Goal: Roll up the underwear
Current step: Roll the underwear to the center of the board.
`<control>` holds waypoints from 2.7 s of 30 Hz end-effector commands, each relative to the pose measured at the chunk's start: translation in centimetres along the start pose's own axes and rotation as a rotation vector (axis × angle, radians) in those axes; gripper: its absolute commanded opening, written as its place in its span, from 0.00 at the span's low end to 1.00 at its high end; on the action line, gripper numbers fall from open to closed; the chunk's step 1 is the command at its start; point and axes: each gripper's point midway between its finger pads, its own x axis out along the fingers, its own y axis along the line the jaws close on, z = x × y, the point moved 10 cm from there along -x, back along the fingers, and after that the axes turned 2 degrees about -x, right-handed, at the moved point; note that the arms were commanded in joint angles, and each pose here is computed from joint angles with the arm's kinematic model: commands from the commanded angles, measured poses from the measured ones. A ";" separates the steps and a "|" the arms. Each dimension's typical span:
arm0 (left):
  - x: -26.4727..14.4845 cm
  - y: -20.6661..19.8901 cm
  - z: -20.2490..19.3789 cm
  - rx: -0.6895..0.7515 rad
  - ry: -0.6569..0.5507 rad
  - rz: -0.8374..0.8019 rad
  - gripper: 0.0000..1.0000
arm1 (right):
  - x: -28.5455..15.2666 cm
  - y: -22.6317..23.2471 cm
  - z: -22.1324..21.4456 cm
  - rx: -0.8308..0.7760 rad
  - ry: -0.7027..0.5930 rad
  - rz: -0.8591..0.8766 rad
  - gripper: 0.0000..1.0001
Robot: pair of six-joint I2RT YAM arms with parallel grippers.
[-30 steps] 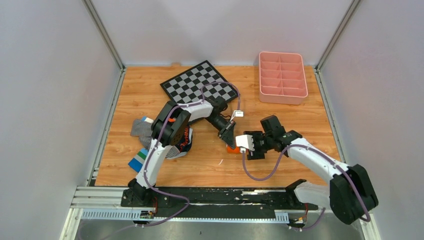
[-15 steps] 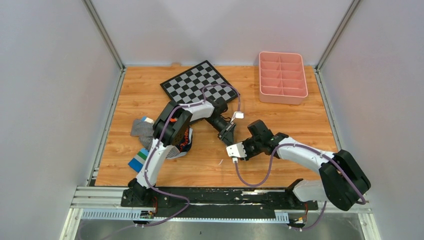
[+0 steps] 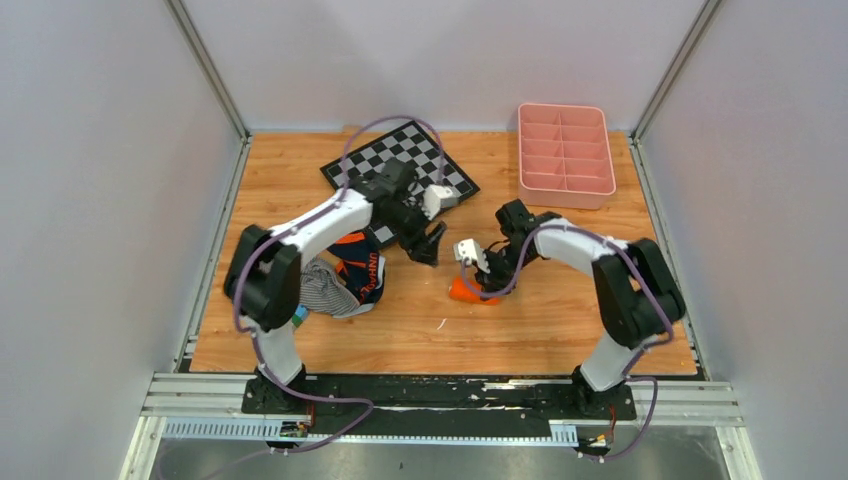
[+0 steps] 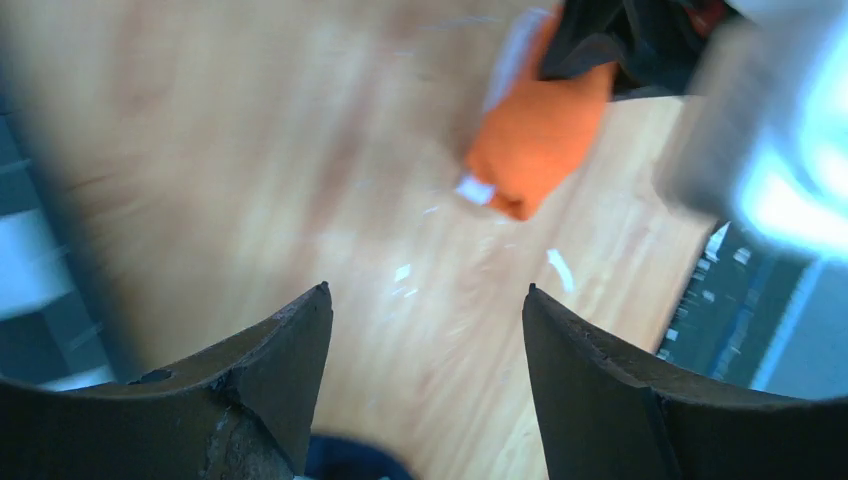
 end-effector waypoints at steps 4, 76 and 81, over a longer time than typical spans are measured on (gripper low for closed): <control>-13.3 -3.2 2.5 0.162 -0.527 0.498 0.77 | 2.3 0.4 -5.0 0.533 -0.038 0.374 0.00; 13.4 -5.7 -6.8 0.398 0.246 -0.138 0.09 | -18.8 -0.9 2.2 0.253 -0.201 -0.673 0.79; 14.7 -4.7 -6.7 0.254 0.242 -0.184 0.10 | -18.7 2.4 2.2 0.236 -0.161 -0.703 0.75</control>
